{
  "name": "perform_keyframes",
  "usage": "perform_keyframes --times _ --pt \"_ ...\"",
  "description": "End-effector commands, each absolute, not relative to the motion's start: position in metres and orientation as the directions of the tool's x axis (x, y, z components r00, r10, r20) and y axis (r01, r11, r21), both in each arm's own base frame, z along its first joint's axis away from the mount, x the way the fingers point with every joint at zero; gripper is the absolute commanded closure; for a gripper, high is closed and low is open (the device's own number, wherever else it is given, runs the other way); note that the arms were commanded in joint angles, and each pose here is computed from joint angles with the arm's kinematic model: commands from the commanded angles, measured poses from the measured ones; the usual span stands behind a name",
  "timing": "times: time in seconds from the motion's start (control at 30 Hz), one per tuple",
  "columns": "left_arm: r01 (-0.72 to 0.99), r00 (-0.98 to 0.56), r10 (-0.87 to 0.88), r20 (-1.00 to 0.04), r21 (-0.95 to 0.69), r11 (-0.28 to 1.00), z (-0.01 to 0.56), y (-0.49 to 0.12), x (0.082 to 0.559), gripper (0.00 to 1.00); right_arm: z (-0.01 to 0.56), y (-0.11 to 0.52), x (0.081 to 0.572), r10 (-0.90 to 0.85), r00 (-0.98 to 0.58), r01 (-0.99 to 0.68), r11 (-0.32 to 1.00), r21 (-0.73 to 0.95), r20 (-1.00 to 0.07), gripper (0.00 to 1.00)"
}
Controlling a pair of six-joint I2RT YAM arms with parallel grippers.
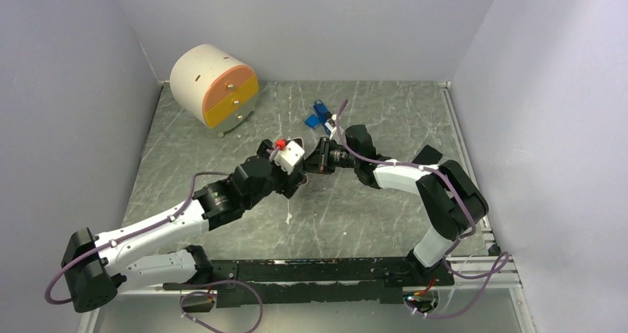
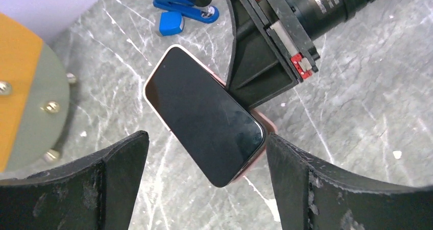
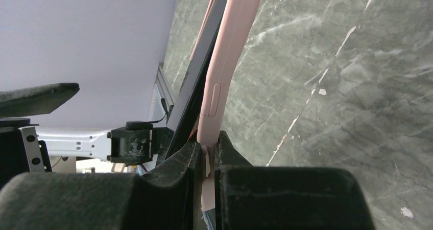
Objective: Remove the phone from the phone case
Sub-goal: Remove the phone case from the phone.
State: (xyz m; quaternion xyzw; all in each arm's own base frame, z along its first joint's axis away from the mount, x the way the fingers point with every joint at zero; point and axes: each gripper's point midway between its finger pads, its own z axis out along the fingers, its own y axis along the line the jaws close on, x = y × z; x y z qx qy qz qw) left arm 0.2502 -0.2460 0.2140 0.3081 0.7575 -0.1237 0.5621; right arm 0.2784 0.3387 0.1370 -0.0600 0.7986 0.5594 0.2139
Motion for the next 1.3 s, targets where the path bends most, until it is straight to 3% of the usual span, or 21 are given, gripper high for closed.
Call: perform_keyframes --times 0.0,0.27,0.5,1.0,1.07,1.27 --pt "0.579 0.003 0.438 -0.899 0.359 0.732 0.233 -0.244 0.251 0.11 0.191 0.34 0.288 0.188 -0.835 -0.452 0.303 0.839 -0.517 1.0" --pt "0.537 0.003 0.579 -0.815 0.49 0.687 0.212 -0.25 0.257 0.14 0.194 0.338 0.288 0.211 -0.841 -0.429 0.301 0.852 -0.498 1.0" --pt "0.49 0.021 0.598 -0.801 0.53 0.692 0.214 -0.252 0.265 0.23 0.197 0.338 0.29 0.221 -0.841 -0.421 0.307 0.854 -0.494 1.0" --pt "0.445 0.038 0.695 -0.718 0.636 0.631 0.192 -0.267 0.279 0.32 0.202 0.341 0.288 0.249 -0.858 -0.381 0.275 0.883 -0.448 1.0" --pt "0.438 0.031 0.708 -0.706 0.646 0.625 0.19 -0.266 0.281 0.36 0.202 0.34 0.289 0.253 -0.855 -0.382 0.283 0.88 -0.453 1.0" --pt "0.456 0.03 0.704 -0.71 0.636 0.622 0.193 -0.269 0.275 0.67 0.197 0.336 0.292 0.267 -0.847 -0.374 0.316 0.872 -0.46 1.0"
